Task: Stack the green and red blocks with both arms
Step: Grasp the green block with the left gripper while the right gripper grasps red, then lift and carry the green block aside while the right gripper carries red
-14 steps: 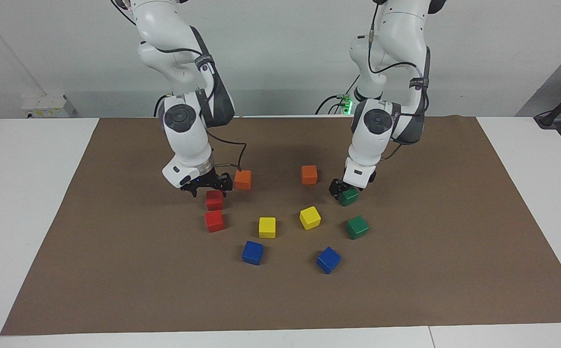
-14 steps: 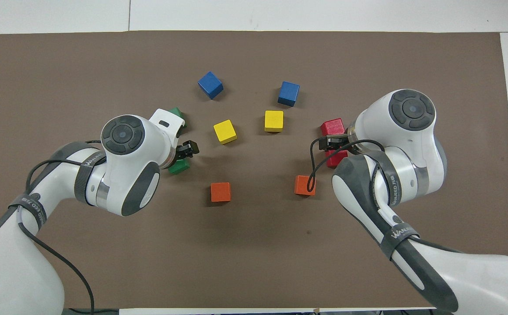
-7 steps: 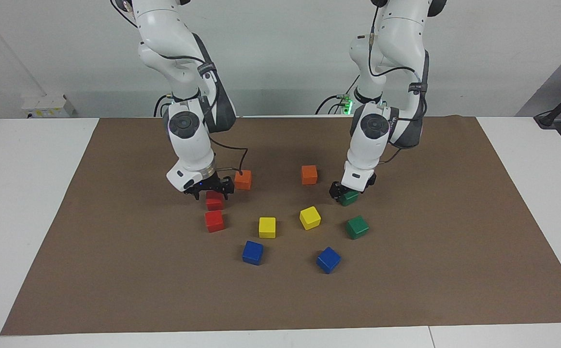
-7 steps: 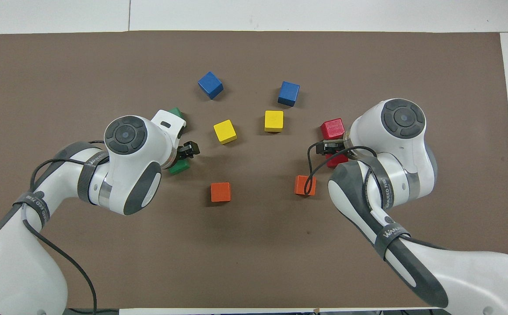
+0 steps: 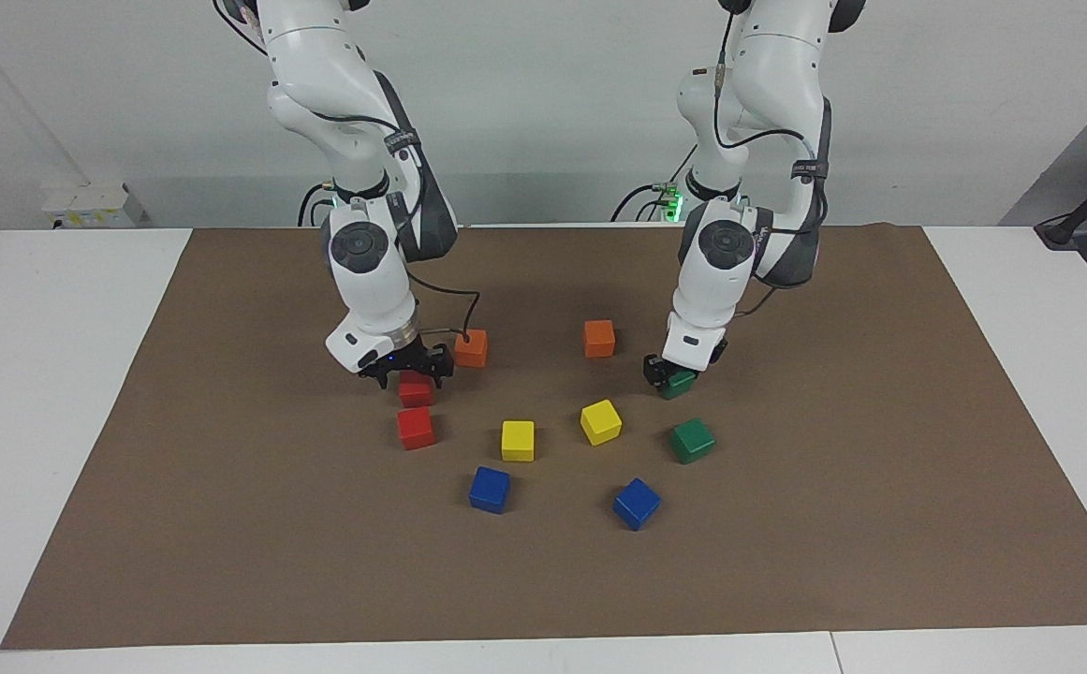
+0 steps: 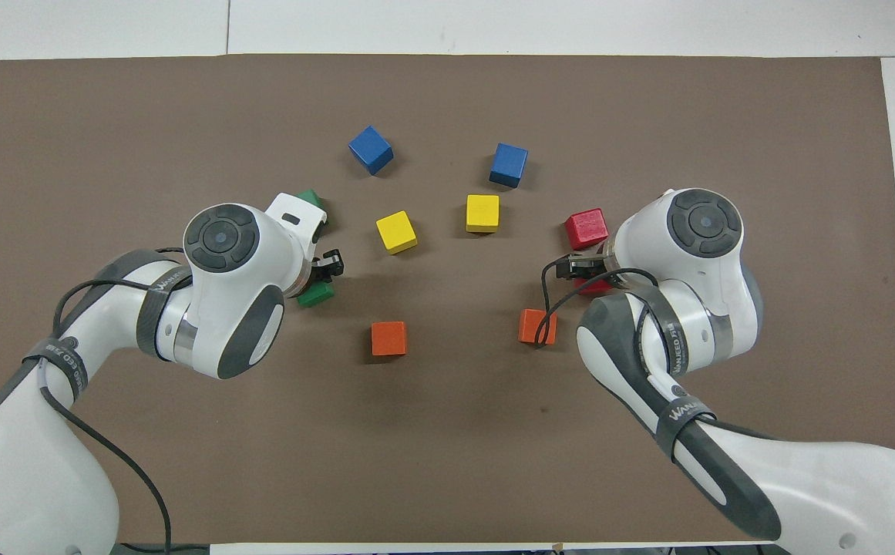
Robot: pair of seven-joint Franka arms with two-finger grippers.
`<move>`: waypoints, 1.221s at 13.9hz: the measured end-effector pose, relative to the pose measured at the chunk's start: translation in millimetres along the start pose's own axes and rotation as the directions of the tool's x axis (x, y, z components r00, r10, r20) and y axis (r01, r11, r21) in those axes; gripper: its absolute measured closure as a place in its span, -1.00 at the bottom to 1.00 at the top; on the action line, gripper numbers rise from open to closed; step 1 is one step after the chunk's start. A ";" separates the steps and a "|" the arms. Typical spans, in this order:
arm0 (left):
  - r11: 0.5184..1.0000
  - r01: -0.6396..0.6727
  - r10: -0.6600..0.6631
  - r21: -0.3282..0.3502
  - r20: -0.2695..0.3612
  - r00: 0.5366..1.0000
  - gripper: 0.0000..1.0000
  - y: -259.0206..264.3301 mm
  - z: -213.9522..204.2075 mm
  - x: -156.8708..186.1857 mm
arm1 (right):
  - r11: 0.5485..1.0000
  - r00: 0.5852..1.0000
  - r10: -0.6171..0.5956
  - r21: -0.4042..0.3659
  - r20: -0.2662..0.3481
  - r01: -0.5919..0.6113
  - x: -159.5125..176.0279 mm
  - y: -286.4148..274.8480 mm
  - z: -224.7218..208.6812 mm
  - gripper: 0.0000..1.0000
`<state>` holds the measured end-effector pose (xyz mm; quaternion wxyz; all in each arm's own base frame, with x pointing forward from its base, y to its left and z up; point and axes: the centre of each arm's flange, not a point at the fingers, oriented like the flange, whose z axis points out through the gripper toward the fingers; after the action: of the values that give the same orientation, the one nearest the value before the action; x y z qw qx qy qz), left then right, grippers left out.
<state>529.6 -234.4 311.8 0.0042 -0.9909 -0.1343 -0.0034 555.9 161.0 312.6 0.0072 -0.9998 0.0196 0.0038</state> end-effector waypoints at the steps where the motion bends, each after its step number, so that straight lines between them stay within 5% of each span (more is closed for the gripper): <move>1: 1.000 0.001 -0.001 0.003 0.003 1.000 -0.11 -0.2 0.0 -0.1 | 1.000 1.000 0.000 0.000 -0.001 0.000 -0.2 0.1 0.5 -1.00; 9: 0.982 -0.184 0.181 0.046 0.066 0.981 -0.11 -91.7 -72.6 74.2 | 1.000 1.000 -0.001 0.000 0.002 0.001 -4.8 1.0 24.1 -1.00; 12: 0.955 -0.295 0.293 0.033 0.060 0.954 -0.11 -111.6 -75.0 86.7 | 1.000 1.000 -0.010 -0.001 0.004 0.010 -6.5 -3.7 25.1 -0.71; 14: 0.934 -0.355 0.354 0.025 0.046 0.934 -0.11 -135.9 -77.2 100.5 | 1.000 1.000 -0.012 0.000 0.001 0.012 -5.7 -5.2 22.9 -0.21; 17: 0.925 -0.381 0.381 0.019 0.004 0.925 -0.11 -181.8 -79.9 124.6 | 1.000 1.000 -0.009 -0.003 0.010 0.009 4.7 -7.3 -4.1 -0.10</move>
<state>600.8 -26.7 394.0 0.0143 -0.9981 0.0606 -0.0013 560.9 168.0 316.7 0.0056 -0.9998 0.0149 0.0090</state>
